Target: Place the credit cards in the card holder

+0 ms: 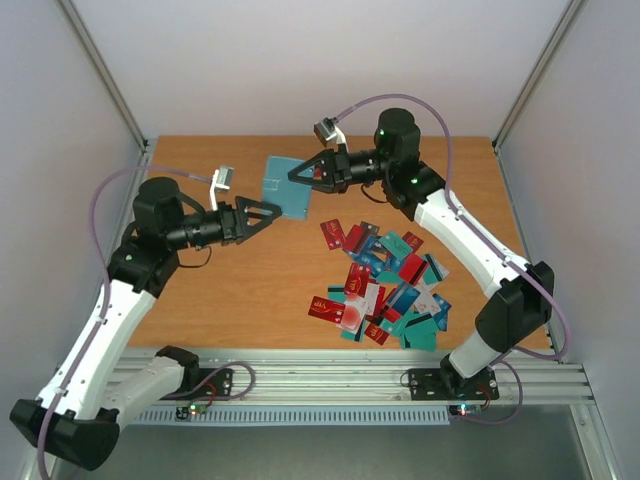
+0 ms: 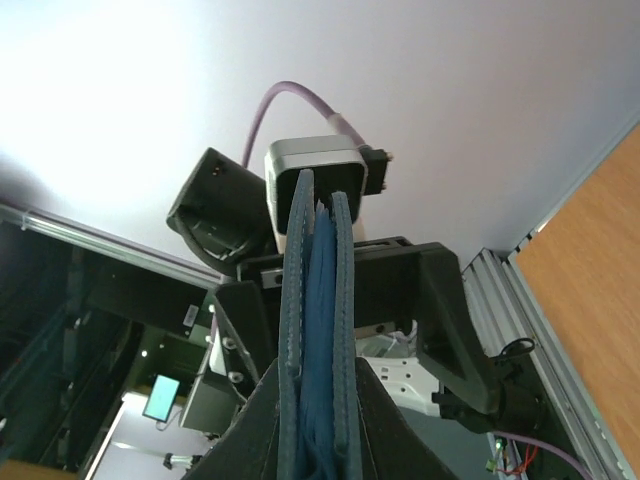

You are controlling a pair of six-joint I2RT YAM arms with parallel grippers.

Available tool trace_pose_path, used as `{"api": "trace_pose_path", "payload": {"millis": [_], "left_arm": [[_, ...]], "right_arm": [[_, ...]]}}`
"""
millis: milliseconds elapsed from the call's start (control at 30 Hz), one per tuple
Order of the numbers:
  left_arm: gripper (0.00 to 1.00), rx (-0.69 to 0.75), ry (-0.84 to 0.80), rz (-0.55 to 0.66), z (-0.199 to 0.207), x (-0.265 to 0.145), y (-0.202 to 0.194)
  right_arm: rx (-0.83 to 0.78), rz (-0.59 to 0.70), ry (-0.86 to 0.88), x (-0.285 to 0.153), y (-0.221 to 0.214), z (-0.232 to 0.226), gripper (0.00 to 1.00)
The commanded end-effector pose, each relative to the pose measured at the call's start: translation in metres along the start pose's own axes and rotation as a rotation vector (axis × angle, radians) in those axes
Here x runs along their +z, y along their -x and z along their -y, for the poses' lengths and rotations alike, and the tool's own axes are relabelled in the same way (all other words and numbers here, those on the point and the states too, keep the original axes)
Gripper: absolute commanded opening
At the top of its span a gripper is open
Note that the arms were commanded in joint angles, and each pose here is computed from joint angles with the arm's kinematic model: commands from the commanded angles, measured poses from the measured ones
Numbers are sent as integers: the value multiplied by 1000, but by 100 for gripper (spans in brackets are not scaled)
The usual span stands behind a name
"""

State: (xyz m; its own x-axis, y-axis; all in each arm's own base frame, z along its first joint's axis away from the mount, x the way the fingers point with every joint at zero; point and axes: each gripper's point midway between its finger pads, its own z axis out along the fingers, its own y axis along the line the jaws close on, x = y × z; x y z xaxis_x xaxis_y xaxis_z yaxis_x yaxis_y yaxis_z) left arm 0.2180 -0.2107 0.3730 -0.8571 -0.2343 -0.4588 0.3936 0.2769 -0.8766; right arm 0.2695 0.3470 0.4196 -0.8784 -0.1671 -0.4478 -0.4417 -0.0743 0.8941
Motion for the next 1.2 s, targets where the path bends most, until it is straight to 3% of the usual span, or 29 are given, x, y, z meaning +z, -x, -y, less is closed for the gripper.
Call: {"api": "trace_pose_path", "payload": {"millis": [0,267,367,400,433,500,567,633,800,1033,1167], "left_arm": [[84,80,-96,45,23,4,18],[45,84,-215,66,39,15,42],[18,61,-235,40,40,21,46],[7,47,-228,28,38,23,47],[1,33,-215,18,35,25,48],[0,7,-152,11,23,29,49],[0,-18,-32,10,2,31,49],[0,-30,175,35,-31,27,52],[0,17,730,-35,-126,-11,30],[0,138,1265,-221,-209,-42,-4],[0,214,1446,-345,-245,-35,-23]], "right_arm": [[-48,4,29,3,10,-21,1],[-46,-13,34,5,13,-19,1],[-47,-3,24,6,17,-18,1],[-46,4,13,6,19,-17,5],[-2,7,-26,6,19,-7,17],[-26,29,-141,2,23,2,47],[-17,48,-357,-11,20,26,70],[-17,57,-600,-35,15,57,79],[18,10,-1092,-102,-12,123,87],[96,-23,-1334,-145,-53,165,88],[121,-25,-1391,-156,-64,175,88]]}}
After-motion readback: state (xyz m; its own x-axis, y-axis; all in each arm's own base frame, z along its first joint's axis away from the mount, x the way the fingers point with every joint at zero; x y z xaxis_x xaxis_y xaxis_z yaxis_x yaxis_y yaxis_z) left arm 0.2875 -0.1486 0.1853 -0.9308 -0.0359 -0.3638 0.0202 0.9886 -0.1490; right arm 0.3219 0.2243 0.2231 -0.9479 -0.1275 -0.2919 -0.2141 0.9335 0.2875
